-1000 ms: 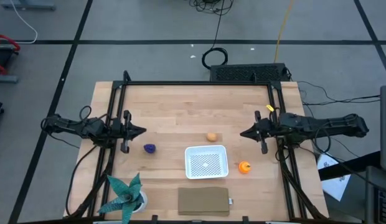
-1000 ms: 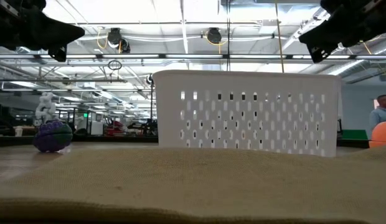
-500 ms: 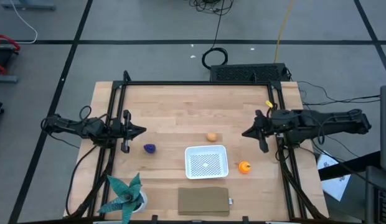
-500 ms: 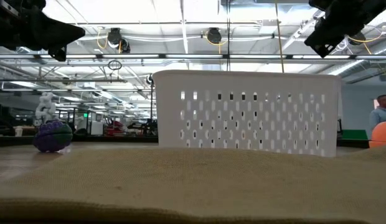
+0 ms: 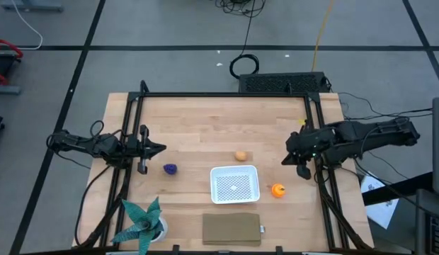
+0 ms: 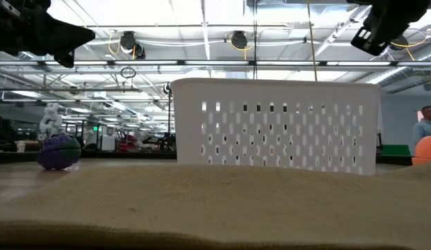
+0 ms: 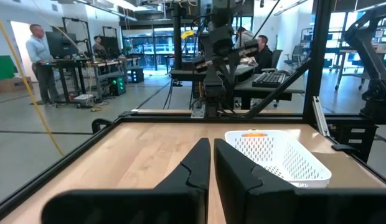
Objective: Pick and placing Produce into tupperware
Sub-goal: Put the orange into the white basket
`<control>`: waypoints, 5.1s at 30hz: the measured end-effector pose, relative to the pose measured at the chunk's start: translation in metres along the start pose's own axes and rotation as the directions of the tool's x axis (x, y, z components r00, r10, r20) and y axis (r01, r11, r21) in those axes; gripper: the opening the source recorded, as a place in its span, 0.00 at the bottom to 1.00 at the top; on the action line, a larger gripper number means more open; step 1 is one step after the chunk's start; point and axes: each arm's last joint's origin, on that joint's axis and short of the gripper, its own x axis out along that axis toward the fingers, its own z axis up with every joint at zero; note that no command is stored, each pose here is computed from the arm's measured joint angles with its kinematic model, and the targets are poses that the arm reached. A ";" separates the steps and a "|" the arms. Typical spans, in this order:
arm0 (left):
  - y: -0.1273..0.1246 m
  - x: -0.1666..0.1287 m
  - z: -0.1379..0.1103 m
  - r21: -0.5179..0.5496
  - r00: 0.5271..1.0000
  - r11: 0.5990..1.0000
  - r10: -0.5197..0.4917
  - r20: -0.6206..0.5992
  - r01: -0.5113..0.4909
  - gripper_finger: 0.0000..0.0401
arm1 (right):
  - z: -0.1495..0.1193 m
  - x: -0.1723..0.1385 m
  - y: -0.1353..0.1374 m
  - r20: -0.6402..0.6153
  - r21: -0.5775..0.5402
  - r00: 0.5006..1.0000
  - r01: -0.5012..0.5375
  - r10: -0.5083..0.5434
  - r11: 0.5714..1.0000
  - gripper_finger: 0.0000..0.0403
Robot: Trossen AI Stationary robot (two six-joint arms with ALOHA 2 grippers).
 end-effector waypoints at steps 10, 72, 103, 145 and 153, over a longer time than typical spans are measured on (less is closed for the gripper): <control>0.000 0.000 0.006 0.039 0.998 0.999 0.003 0.059 -0.006 0.06 | 0.018 0.009 0.012 -0.162 0.030 0.987 -0.006 0.011 1.000 0.00; 0.000 0.000 0.002 0.021 1.000 1.000 -0.001 0.016 0.000 0.06 | 0.010 0.068 0.026 -0.395 0.065 0.913 0.141 -0.105 0.988 0.79; 0.000 0.000 0.000 0.002 1.000 1.000 -0.004 0.000 0.004 0.06 | -0.060 0.131 0.012 -0.338 0.154 0.941 0.047 0.008 0.987 0.86; 0.000 0.000 -0.002 0.003 1.000 1.000 -0.004 -0.022 0.004 0.06 | -0.091 0.155 0.015 -0.237 -0.199 0.970 0.011 -0.059 0.980 0.81; 0.000 0.000 -0.002 -0.009 1.000 1.000 -0.004 -0.022 0.004 0.06 | -0.091 0.155 0.014 -0.223 -0.200 0.972 0.030 -0.075 0.979 0.62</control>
